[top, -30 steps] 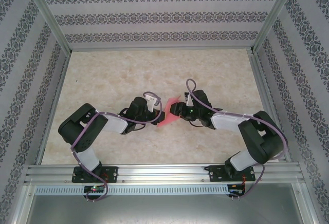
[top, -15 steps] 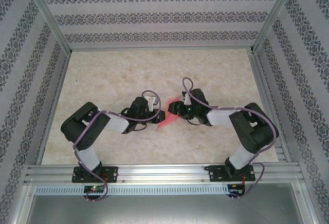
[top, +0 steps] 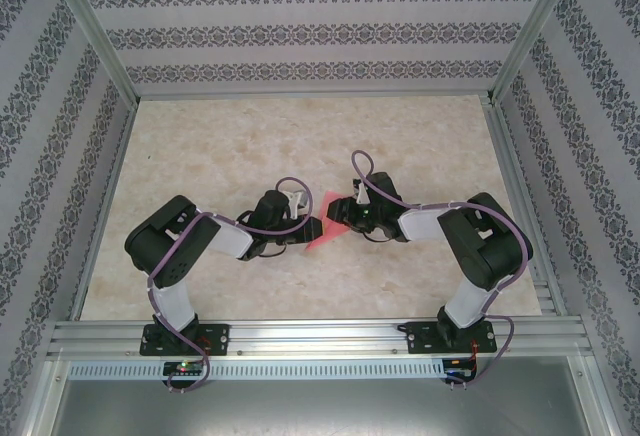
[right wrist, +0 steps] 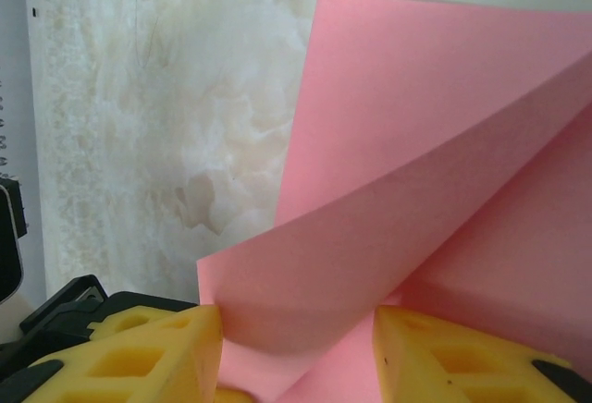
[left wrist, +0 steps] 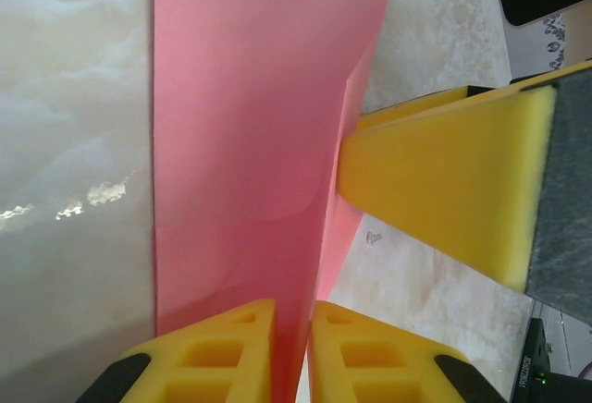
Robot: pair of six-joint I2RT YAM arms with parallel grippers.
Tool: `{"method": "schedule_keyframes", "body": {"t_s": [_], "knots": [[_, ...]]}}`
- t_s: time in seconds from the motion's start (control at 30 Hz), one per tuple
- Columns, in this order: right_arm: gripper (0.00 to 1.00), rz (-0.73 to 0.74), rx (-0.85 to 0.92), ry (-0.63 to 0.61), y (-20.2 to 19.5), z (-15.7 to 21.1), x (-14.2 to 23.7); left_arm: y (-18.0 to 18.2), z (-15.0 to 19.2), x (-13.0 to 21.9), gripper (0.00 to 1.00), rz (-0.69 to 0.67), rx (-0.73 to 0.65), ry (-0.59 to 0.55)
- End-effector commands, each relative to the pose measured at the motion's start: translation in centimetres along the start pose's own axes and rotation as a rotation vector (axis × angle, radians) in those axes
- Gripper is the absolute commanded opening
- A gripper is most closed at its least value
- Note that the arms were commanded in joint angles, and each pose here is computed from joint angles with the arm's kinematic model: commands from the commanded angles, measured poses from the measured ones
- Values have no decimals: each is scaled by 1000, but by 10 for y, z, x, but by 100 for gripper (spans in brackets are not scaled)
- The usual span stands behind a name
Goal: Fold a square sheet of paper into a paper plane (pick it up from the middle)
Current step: Fourth fold the wing at the center of the table.
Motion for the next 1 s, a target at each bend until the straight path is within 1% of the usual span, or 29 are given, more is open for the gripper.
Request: {"method": "schedule_keyframes", "body": {"t_s": [0.0, 0.2, 0.4, 0.77, 0.97], "knots": [[47, 36, 0, -29, -6, -7, 1, -5, -16, -1, 16, 29, -17, -34], [50, 82, -11, -22, -14, -6, -1, -4, -19, -1, 16, 29, -28, -26], [49, 152, -47, -24, -27, -5, 0, 0, -22, -2, 16, 12, -35, -22], [54, 131, -37, -7, -26, 0, 2, 9, -24, -7, 13, -11, -36, -7], [47, 200, -57, -2, -38, 2, 1, 11, -23, -6, 13, -14, -32, -4]]}}
Point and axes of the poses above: each hand's point on the last joint's axis, 136 mm out from that joint toward the fingers, its own x axis back along the fingers, its own y axis along the line the jaws close on, z = x × y, the point moved 3 cm from there along x, back along the fingers, and after that the axes turned 13 degrees about -x, right-handed, at the moved point
